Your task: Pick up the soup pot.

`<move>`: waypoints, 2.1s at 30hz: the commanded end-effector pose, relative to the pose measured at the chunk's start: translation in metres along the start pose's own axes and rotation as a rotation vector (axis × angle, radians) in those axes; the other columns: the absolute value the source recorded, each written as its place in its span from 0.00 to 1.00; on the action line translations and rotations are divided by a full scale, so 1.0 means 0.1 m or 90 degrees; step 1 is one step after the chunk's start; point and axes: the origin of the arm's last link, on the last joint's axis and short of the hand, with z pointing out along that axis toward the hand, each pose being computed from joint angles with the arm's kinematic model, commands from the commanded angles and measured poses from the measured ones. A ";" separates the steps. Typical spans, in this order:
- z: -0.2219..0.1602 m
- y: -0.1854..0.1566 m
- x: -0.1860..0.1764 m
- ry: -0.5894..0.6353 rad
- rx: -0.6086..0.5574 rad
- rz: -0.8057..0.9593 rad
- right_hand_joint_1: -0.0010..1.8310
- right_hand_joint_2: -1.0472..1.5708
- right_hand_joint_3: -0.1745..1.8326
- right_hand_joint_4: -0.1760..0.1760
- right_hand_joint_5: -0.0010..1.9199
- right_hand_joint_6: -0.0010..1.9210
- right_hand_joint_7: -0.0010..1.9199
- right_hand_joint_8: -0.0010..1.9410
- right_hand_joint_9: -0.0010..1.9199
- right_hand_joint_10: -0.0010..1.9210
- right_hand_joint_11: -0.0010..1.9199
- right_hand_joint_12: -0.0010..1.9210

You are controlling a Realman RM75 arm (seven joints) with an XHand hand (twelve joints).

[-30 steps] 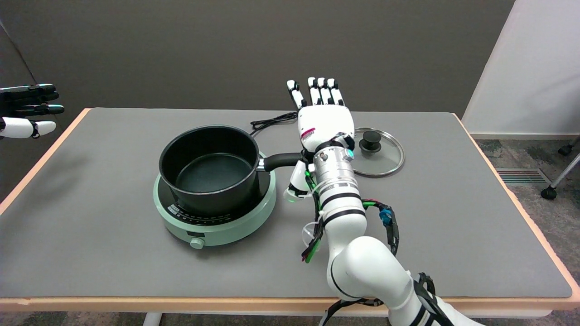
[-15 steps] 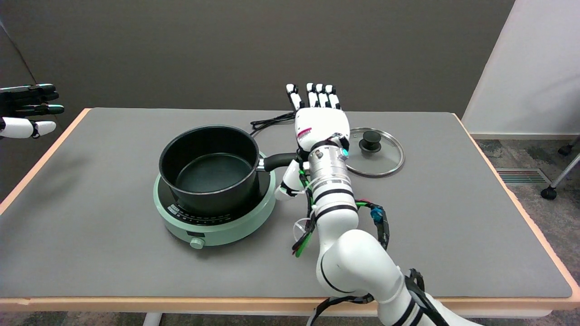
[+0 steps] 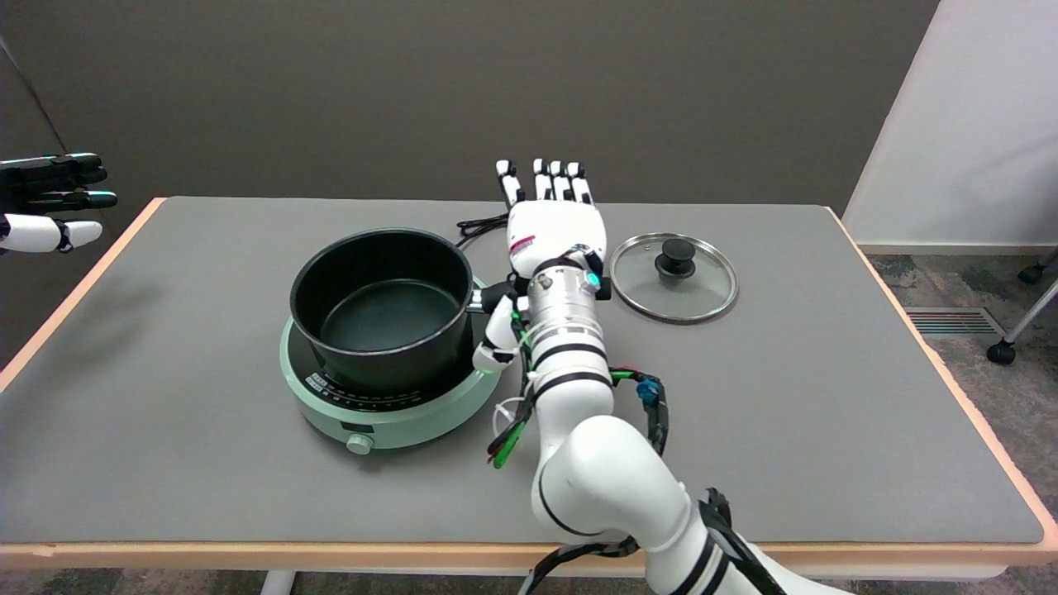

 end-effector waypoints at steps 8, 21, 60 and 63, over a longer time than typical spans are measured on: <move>-0.20 -0.19 0.03 -0.052 -0.076 -0.069 0.62 0.20 0.39 1.00 0.01 0.01 0.01 0.01 0.01 0.01 0.01 0.01; -0.19 -0.19 -0.05 -0.082 -0.072 -0.055 0.62 0.17 0.51 1.00 0.01 0.01 0.01 0.01 0.01 0.01 0.01 0.01; -0.01 -0.09 -0.07 -0.127 -0.074 -0.008 0.64 0.12 0.88 1.00 0.16 0.16 0.16 0.16 0.16 0.16 0.16 0.16; 0.00 -0.09 -0.09 -0.133 -0.075 -0.006 0.64 0.13 0.91 1.00 0.20 0.20 0.20 0.20 0.20 0.20 0.20 0.20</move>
